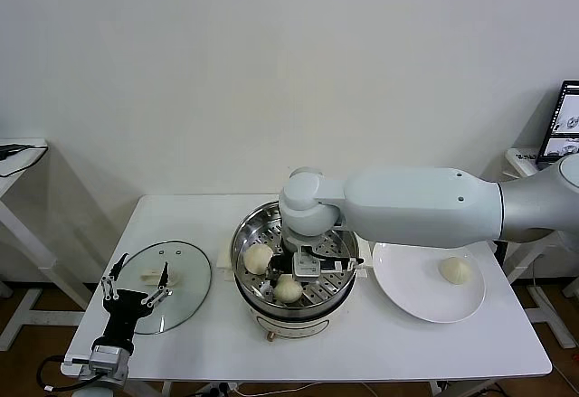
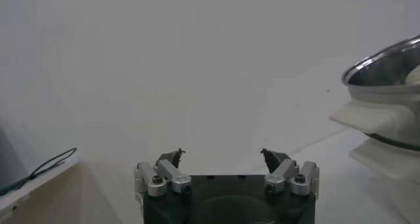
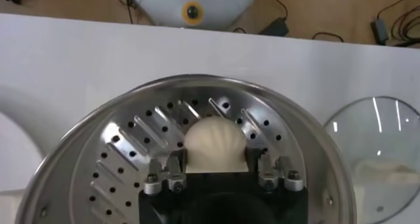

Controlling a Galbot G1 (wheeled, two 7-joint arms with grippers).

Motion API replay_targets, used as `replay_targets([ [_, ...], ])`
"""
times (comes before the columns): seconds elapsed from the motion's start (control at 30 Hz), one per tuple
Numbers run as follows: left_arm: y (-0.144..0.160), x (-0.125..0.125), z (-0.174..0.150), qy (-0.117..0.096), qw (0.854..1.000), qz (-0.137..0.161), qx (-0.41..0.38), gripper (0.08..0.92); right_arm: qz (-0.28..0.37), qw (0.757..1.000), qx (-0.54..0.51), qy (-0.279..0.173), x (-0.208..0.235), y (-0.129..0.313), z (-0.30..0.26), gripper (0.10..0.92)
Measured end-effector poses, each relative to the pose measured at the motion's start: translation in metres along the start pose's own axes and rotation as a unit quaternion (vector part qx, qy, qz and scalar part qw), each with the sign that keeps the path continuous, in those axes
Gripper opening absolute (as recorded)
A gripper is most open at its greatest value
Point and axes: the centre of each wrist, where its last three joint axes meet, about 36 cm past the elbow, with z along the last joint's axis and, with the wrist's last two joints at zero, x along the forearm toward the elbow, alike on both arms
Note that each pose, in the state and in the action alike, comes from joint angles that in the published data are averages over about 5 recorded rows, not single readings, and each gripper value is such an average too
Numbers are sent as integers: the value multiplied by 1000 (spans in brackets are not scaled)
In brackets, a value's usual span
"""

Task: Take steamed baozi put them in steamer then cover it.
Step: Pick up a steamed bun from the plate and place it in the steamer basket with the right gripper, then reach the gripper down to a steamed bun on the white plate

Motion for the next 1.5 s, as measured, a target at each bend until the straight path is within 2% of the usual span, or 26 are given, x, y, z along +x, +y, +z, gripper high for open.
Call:
replay_targets([
  [0.1, 0, 0, 0, 0, 1000, 0, 0, 823, 1, 1000, -2, 0, 1, 1, 0, 776],
  [0.2, 0, 1, 1, 1, 1000, 0, 0, 823, 5, 1000, -6, 0, 7, 2, 0, 815],
  [0.5, -2, 2, -1, 0, 1000, 1, 1, 823, 16, 998, -59, 16, 53, 28, 19, 823],
  [0.77, -5, 5, -6, -4, 1000, 3, 0, 823, 15, 981, -193, 33, 102, 99, 48, 823],
  [0.9, -8, 6, -7, -6, 1000, 5, -1, 823, 19, 956, -291, 36, 112, 148, 60, 823],
  [1.03, -10, 6, -8, -7, 1000, 7, -1, 823, 26, 920, -390, 31, 106, 201, 68, 823],
  [1.27, -13, 3, -10, -8, 1000, 8, 1, 823, 24, 849, -528, 27, 71, 284, 72, 823],
  [1.5, -15, 1, -8, -5, 1000, 10, 2, 823, 13, 786, -617, 35, 32, 351, 72, 823],
])
